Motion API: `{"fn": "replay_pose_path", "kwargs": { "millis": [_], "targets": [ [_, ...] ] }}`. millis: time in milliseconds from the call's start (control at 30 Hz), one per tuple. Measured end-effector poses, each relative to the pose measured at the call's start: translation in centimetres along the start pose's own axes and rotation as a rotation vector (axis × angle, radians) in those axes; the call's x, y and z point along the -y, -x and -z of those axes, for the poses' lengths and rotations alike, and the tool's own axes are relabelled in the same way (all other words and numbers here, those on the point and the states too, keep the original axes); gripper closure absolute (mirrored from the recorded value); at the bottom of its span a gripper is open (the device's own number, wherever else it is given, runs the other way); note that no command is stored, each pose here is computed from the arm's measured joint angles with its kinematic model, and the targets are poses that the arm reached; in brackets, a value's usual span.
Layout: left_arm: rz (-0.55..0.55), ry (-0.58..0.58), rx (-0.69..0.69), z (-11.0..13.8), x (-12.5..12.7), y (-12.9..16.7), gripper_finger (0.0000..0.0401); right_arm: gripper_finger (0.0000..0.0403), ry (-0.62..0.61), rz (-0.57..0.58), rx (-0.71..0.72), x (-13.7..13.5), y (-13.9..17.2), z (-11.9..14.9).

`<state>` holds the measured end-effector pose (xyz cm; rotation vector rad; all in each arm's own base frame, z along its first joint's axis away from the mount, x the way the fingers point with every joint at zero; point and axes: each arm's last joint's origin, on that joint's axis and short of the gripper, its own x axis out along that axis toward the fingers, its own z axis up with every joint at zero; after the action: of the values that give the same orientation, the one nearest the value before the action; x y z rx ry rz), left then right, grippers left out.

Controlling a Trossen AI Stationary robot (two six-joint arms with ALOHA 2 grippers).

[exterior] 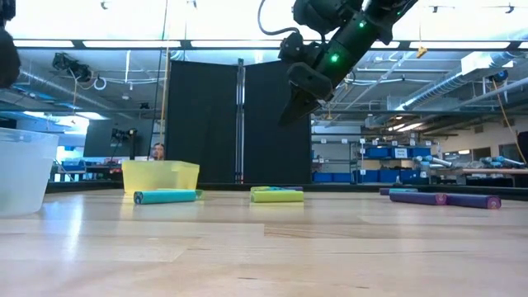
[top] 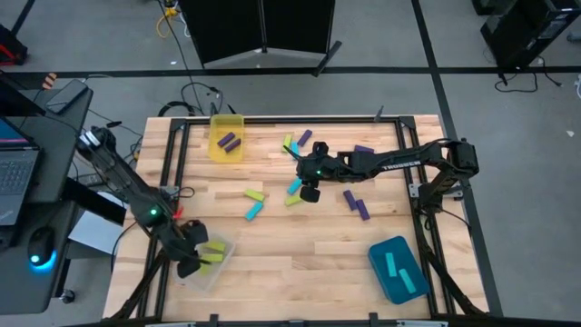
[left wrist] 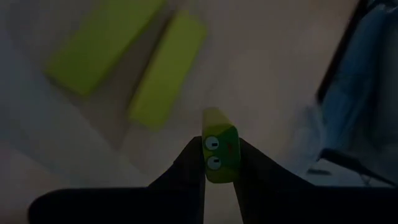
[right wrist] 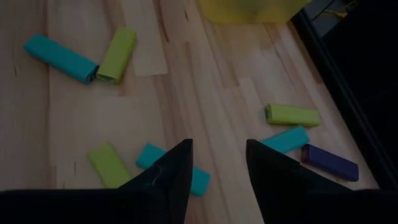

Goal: Sort blocks
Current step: Put the green block into the transparent bin, then put the violet block into the yellow bin

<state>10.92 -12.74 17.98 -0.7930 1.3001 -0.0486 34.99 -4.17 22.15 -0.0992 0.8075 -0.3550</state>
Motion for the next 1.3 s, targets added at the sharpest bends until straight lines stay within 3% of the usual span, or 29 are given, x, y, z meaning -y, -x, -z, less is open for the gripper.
{"fn": "replay_pose_path", "kwargs": {
  "millis": [233,500,600,833,1000,1300],
  "targets": [
    [-0.016,0.002,-0.105,0.0,0.5,-1.8,0.0340,0.0242,0.000,0.000,0.000,0.0,0.0,0.0],
    [-0.061,0.009,-0.159,0.2,0.7,-1.4,0.0251,0.0242,0.002,0.000,0.000,0.0,0.0,0.0],
    [-0.132,0.012,-0.166,0.2,0.5,-0.9,0.0239,0.0241,0.003,0.000,-0.001,0.0,0.0,0.0],
    [-0.168,-0.040,-0.150,0.0,1.4,0.3,0.0236,0.0242,0.009,0.000,-0.001,0.0,0.0,0.0],
    [-0.205,-0.111,-0.033,-0.4,1.8,0.9,0.0256,0.0242,0.030,0.001,-0.001,0.0,0.0,0.0],
    [-0.253,-0.321,0.257,-3.8,1.8,1.2,0.0342,0.0250,0.032,-0.012,0.002,0.0,0.0,0.0]
  ]
}}
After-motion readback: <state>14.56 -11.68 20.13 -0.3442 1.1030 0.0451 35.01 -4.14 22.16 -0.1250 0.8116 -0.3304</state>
